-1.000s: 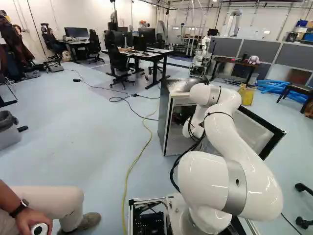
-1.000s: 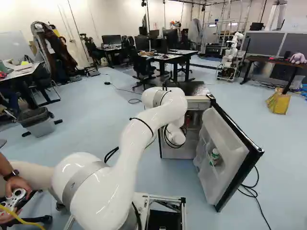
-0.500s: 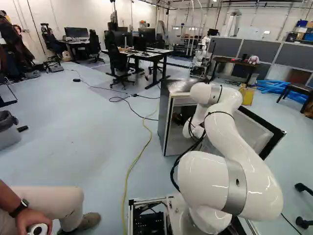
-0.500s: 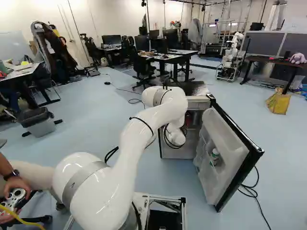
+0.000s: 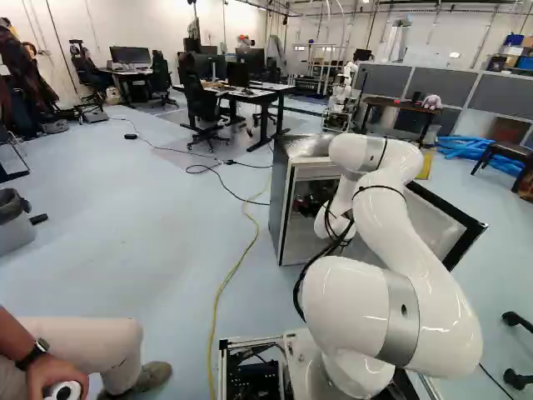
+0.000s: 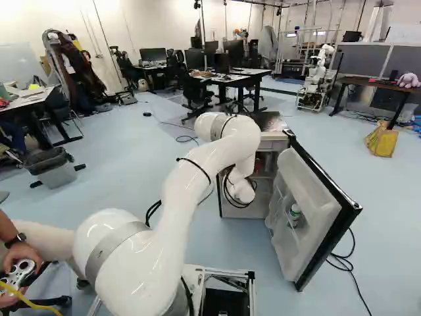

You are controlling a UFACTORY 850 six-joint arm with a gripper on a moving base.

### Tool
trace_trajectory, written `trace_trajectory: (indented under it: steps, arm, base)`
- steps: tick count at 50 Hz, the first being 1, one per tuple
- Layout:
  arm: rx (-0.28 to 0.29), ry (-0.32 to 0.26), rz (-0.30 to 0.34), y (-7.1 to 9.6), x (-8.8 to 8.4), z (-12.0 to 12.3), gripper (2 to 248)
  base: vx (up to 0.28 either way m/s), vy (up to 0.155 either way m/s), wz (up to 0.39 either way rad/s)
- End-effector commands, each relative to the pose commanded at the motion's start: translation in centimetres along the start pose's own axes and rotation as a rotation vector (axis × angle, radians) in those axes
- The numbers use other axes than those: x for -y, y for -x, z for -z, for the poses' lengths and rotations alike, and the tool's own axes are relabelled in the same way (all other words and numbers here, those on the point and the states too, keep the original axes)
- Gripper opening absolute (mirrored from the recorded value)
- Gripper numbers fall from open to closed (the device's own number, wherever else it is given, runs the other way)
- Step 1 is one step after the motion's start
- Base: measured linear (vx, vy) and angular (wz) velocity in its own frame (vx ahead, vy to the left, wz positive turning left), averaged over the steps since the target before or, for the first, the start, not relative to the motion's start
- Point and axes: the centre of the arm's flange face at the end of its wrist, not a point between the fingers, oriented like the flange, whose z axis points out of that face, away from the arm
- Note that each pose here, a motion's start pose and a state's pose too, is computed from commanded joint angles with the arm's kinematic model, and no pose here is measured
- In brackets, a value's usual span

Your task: Grab a drink from the fridge

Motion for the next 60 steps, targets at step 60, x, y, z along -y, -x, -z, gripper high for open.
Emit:
trace_trajectory:
  steps: [60]
  arm:
    - [0.076, 0.036, -0.086, -1.5, 1.4, 8.6, 25]
  base:
    - [0.000, 0.000, 0.000]
